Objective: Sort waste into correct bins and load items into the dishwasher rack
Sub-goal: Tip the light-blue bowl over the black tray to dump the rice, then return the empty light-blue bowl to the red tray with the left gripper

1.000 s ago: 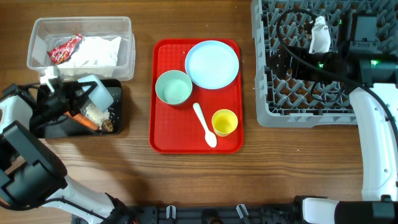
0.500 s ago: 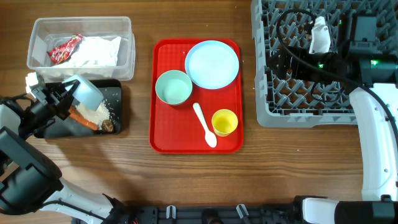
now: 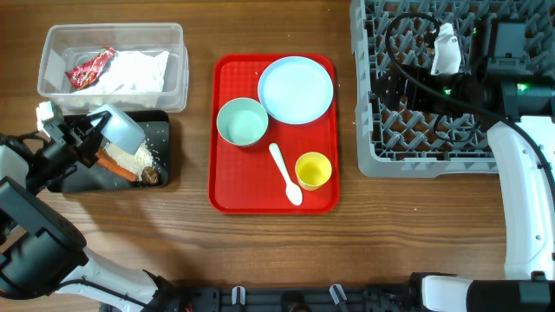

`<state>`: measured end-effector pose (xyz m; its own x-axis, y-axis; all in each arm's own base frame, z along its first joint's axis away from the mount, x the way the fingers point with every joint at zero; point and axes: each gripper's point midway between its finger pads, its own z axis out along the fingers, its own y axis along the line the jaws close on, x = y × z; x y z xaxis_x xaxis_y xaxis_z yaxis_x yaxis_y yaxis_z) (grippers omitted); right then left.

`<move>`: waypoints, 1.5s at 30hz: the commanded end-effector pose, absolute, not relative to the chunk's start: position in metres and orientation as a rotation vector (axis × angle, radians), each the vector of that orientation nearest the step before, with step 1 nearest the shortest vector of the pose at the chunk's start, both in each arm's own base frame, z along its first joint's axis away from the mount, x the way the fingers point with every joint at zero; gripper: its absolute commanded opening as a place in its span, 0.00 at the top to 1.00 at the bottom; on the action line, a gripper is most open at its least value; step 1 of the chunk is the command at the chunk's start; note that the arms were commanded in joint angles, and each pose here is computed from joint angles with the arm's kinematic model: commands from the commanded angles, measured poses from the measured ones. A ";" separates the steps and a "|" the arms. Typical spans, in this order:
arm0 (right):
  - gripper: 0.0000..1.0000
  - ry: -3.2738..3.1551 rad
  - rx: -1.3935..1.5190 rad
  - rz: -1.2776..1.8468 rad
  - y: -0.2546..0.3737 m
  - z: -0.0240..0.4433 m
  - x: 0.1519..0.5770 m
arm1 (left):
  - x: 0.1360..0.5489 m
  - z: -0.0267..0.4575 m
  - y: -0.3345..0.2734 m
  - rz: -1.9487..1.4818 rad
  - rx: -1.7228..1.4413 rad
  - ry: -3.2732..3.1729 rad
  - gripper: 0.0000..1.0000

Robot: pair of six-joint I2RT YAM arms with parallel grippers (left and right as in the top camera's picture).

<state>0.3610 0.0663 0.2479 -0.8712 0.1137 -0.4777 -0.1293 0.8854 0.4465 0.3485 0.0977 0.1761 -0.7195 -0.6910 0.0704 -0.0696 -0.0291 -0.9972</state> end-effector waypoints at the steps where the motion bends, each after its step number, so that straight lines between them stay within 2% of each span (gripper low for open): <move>1: 0.00 2.538 -0.023 0.631 0.065 0.252 0.364 | 0.349 0.184 0.094 -1.827 -0.778 1.768 0.96; 10: 0.00 2.535 -0.023 0.631 0.065 0.252 0.364 | 0.356 0.192 0.028 -1.750 -0.446 1.970 0.96; 21: 0.00 2.538 -0.022 0.619 0.064 0.251 0.364 | 0.331 0.137 -0.096 -1.553 -0.030 2.553 0.96; 29: 0.00 2.538 -0.021 0.615 0.063 0.251 0.364 | 0.306 0.099 -0.141 -1.266 0.123 2.884 0.96; 38: 0.00 2.540 -0.020 0.606 0.062 0.250 0.365 | 0.280 0.070 -0.159 -0.878 0.183 3.127 0.96; 45: 0.00 2.543 -0.018 0.607 0.062 0.249 0.365 | 0.263 0.059 -0.185 -0.650 0.420 3.157 0.94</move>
<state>0.3614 0.0635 0.2465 -0.8709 0.1145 -0.4779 -0.1199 0.8936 0.4326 0.2688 -0.1788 0.0627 -0.9714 0.2235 0.0806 0.1513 0.8433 -0.5158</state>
